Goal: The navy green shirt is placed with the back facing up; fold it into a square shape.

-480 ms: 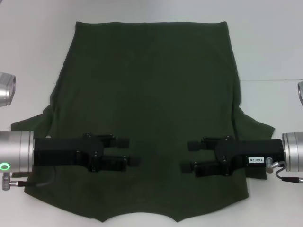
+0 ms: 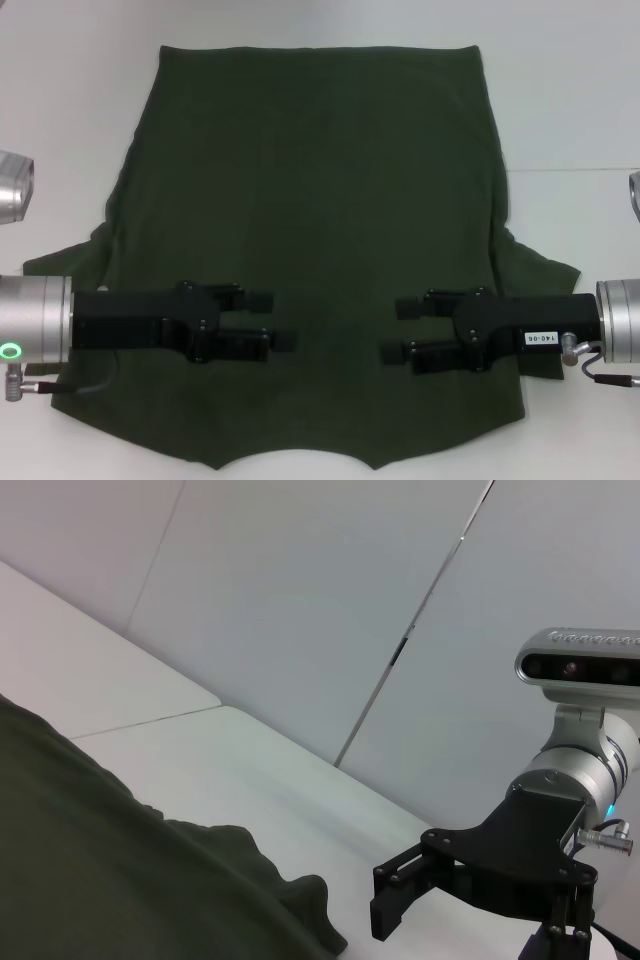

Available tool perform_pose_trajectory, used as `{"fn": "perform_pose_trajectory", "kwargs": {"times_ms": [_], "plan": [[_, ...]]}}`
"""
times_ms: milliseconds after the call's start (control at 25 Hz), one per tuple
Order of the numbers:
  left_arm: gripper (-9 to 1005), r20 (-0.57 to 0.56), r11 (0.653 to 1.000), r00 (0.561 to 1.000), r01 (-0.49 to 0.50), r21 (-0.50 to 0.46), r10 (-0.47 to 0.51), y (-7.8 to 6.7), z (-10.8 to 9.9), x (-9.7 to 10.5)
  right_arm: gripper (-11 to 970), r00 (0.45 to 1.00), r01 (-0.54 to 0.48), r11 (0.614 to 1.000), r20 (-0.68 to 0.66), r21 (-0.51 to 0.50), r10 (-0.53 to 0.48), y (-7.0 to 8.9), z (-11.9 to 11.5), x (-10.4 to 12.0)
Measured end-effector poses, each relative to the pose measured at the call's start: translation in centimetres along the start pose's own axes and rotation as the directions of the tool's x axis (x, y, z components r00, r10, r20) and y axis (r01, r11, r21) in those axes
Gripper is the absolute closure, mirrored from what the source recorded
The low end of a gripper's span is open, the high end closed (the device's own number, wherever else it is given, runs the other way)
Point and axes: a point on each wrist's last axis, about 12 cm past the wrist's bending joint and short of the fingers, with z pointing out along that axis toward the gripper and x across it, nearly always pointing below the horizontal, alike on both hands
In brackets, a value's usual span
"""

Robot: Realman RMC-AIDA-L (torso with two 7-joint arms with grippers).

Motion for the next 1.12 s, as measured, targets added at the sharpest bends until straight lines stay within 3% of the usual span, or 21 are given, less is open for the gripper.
{"fn": "perform_pose_trajectory", "kwargs": {"times_ms": [360, 600, 720, 840, 1080, 1120], "plan": [[151, 0.012, 1.0, 1.0, 0.01, -0.002, -0.01, 0.0, 0.0, -0.2, 47, 1.0, -0.001, 1.0, 0.002, 0.006, 0.001, -0.1, 0.0, 0.0], [151, 0.132, 0.983, 0.979, 0.167, -0.077, -0.156, 1.1, -2.0, -3.1, 47, 1.0, -0.002, 1.0, 0.008, 0.011, 0.002, -0.1, -0.1, 0.0], [151, 0.243, 0.921, 0.917, 0.358, -0.151, -0.317, 2.5, -4.3, -4.5, 47, 1.0, 0.002, 1.0, 0.009, 0.011, -0.002, -0.1, -0.2, 0.0], [151, 0.349, 0.83, 0.836, 0.513, -0.219, -0.424, 3.5, -6.8, -4.2, 47, 1.0, 0.002, 1.0, 0.009, 0.013, -0.002, -0.1, -0.2, 0.0], [151, 0.55, 0.582, 0.653, 0.743, -0.33, -0.521, 4.8, -11.7, 0.2, 47, 1.0, 0.003, 1.0, 0.009, 0.013, -0.003, -0.2, -0.3, 0.0], [151, 0.571, 0.555, 0.635, 0.76, -0.34, -0.52, 4.9, -12.2, 0.9, 47, 1.0, 0.003, 1.0, 0.008, 0.013, -0.004, -0.2, -0.3, 0.0]]}}
